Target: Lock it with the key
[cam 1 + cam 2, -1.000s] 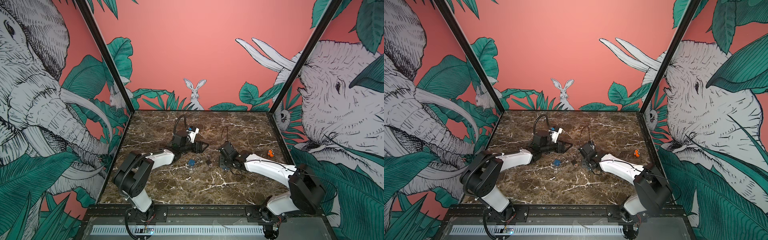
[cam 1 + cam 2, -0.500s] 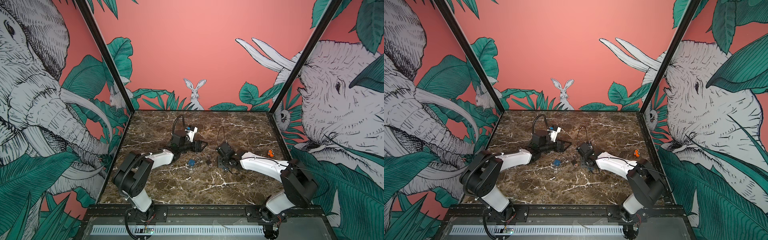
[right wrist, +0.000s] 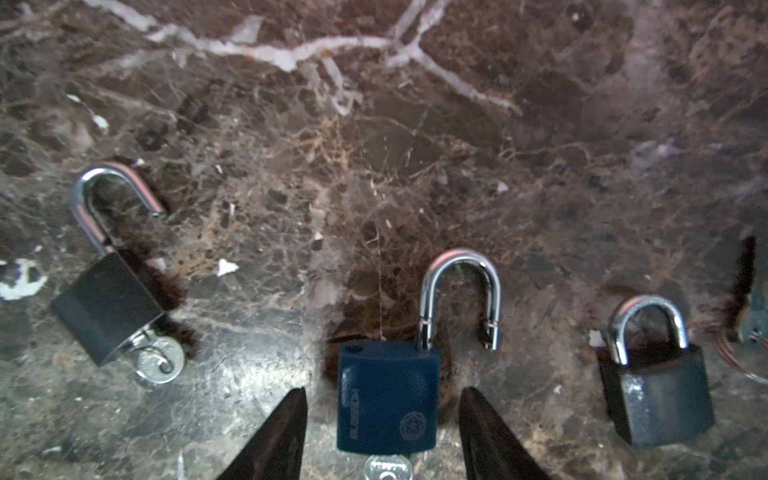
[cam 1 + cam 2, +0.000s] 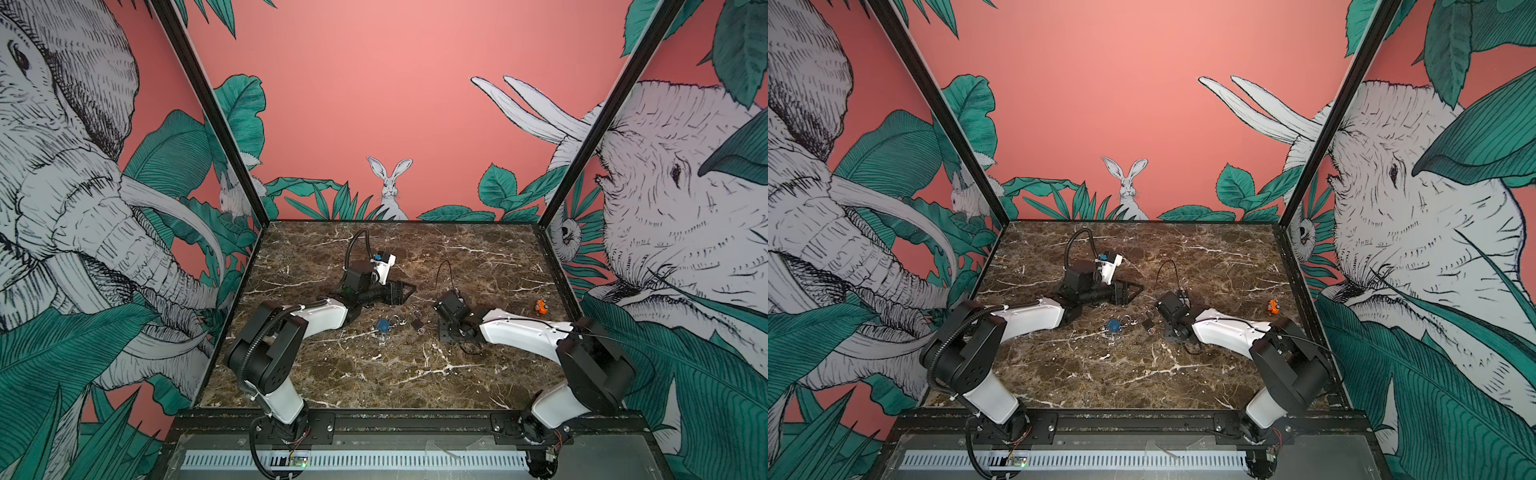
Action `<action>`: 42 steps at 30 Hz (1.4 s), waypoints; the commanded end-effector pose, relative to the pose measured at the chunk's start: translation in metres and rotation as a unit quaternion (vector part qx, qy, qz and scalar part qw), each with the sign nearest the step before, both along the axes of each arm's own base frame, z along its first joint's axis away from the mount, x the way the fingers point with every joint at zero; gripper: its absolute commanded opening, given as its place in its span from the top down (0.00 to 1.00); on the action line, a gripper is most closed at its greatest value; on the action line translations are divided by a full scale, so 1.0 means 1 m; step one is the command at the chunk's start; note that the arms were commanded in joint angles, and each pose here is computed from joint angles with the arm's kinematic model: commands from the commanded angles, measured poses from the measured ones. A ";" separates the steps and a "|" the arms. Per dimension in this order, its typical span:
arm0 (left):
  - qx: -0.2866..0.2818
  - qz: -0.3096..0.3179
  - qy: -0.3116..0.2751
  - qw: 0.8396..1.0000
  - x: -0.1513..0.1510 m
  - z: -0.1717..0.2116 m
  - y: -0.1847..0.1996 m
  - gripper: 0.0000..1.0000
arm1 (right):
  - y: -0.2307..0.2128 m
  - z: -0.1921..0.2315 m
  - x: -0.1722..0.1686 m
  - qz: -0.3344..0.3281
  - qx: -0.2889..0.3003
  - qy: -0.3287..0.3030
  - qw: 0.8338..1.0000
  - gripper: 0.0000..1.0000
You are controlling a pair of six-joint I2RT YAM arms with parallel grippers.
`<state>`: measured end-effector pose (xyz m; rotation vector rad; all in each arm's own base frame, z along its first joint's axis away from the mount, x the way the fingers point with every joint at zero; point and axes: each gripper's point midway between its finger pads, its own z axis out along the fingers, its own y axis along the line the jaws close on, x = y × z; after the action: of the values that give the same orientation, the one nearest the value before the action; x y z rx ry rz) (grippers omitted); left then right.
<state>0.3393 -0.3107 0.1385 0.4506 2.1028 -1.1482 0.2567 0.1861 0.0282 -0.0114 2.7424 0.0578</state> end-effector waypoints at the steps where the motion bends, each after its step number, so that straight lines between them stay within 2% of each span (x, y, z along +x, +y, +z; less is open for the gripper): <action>1: -0.008 -0.006 -0.001 1.000 -0.003 -0.001 0.000 0.20 | 0.002 -0.004 0.001 -0.008 0.001 -0.005 1.000 0.43; 22: -0.021 -0.016 0.020 0.999 -0.005 -0.007 -0.009 0.21 | 0.002 -0.033 -0.011 -0.010 0.010 0.026 1.000 0.52; 29: -0.014 -0.028 0.023 0.999 -0.012 -0.008 -0.018 0.21 | -0.012 -0.039 -0.018 -0.018 -0.007 0.023 1.000 0.53; 42: -0.011 -0.039 0.028 0.999 -0.021 -0.014 -0.025 0.21 | -0.006 -0.031 -0.022 0.001 -0.022 0.016 1.000 0.53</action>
<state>0.3206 -0.3323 0.1235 0.4907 2.1426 -1.2267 0.2591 0.1916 0.0176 0.0046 2.6637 0.0882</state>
